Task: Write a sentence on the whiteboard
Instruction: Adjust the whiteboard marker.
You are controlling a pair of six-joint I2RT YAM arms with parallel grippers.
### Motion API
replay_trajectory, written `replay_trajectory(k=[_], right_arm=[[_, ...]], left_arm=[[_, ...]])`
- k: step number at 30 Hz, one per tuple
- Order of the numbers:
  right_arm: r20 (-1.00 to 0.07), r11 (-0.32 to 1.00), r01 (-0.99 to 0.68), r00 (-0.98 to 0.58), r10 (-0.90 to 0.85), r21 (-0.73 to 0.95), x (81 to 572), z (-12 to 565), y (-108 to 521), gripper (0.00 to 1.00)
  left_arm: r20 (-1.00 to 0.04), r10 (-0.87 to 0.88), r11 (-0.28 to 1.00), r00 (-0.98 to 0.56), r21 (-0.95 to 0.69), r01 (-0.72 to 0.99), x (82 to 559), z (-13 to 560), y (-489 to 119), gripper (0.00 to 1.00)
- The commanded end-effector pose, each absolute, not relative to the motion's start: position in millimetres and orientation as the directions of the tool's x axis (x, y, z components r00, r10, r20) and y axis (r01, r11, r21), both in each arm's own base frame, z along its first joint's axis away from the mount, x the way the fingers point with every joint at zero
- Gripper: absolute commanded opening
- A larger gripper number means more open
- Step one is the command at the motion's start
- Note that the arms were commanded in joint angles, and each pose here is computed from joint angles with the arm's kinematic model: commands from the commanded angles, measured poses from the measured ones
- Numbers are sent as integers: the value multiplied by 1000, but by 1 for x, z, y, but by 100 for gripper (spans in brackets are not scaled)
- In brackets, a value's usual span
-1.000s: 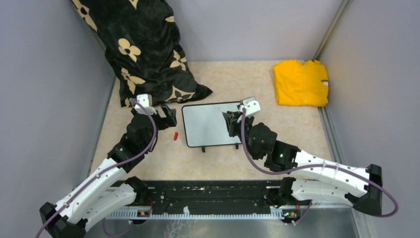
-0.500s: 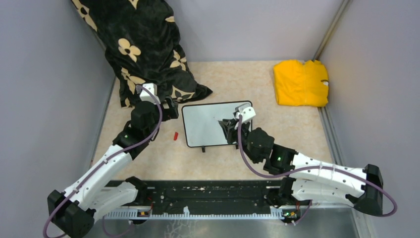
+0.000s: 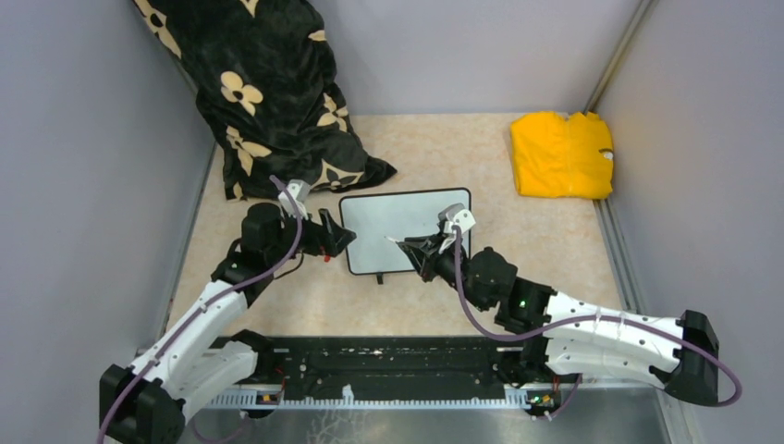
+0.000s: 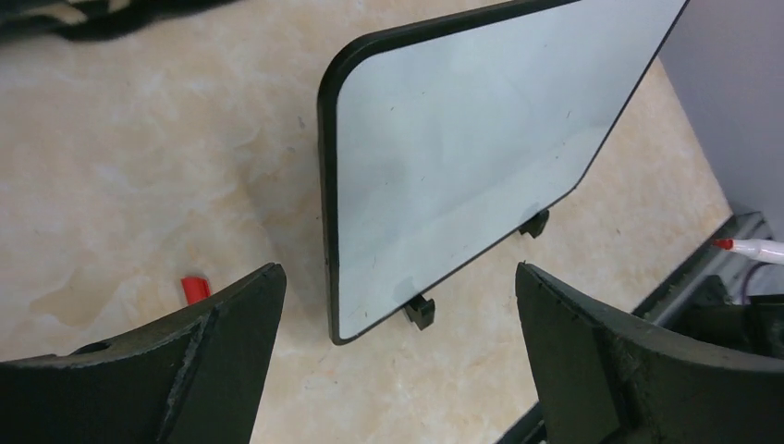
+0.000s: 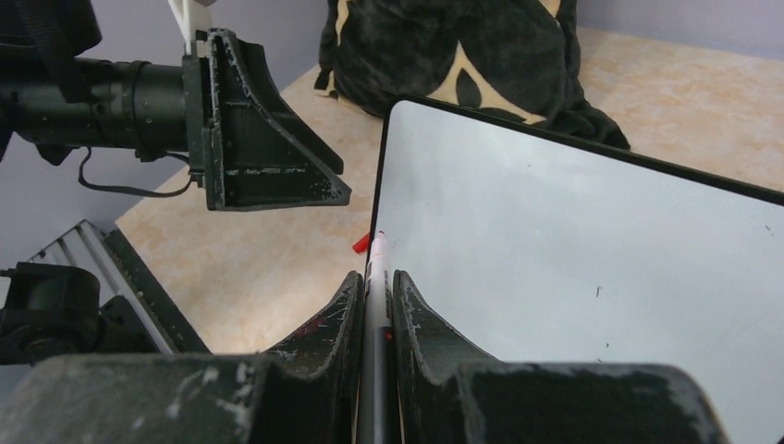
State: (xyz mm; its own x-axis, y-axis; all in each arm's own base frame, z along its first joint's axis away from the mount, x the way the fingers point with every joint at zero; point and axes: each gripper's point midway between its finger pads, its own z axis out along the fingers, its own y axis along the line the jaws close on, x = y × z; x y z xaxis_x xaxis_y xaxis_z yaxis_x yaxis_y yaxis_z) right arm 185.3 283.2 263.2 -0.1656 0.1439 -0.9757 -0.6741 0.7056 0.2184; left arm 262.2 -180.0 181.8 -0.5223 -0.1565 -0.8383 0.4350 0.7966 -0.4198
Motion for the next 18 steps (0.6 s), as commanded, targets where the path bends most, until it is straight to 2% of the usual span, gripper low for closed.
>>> replay_trajectory(k=[1, 5, 12, 15, 18], right_arm=[[-949, 653, -694, -164, 269, 305, 180, 287, 289, 0], [-942, 638, -698, -176, 286, 324, 177, 283, 289, 0], [-950, 649, -696, -180, 256, 307, 175, 275, 283, 0], [-947, 652, -691, -176, 268, 313, 175, 273, 278, 0], [-944, 652, -686, -181, 276, 322, 175, 271, 278, 0]], left_arm=[[-746, -277, 687, -606, -594, 418, 264, 192, -182, 99], [-714, -330, 604, -617, -663, 444, 257, 199, -184, 99], [-727, -368, 656, -579, -645, 393, 258, 184, -170, 99], [-737, -335, 644, -587, -634, 429, 258, 188, -176, 99], [-753, -302, 688, -585, -597, 412, 266, 186, -170, 99]])
